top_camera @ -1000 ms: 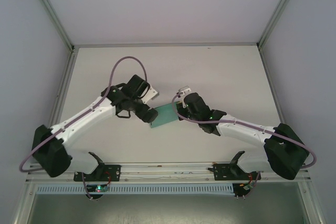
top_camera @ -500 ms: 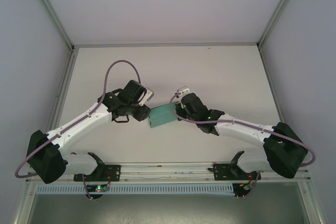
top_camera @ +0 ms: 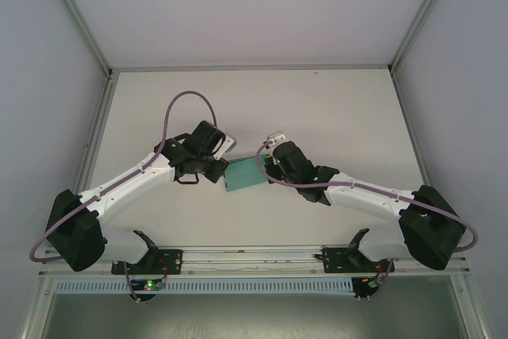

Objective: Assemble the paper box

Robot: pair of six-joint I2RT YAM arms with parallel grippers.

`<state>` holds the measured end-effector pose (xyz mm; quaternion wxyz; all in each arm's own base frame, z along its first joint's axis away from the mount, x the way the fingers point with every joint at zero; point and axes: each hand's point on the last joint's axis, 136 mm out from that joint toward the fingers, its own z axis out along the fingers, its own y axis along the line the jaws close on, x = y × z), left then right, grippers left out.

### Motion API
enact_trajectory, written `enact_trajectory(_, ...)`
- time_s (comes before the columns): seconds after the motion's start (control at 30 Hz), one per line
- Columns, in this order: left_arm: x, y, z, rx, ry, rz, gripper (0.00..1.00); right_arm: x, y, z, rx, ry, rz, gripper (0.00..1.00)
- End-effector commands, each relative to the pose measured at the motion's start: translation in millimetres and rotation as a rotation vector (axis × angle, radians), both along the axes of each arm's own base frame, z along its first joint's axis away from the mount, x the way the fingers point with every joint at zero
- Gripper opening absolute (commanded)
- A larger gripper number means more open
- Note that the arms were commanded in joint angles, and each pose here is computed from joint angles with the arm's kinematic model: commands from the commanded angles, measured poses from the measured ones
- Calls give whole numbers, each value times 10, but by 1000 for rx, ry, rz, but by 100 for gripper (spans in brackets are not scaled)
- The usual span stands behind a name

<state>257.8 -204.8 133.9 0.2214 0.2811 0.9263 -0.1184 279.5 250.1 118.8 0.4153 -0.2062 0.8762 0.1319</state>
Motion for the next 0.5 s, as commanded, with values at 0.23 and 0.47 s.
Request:
enact_trajectory(0.23, -8, -92, 123, -169, 238, 404, 0, -321, -173, -337, -172, 67, -89, 0)
enact_trajectory(0.47, -6, 112, 41, -185, 211, 612, 0, -380, -195, -311, -105, 50, -219, 0)
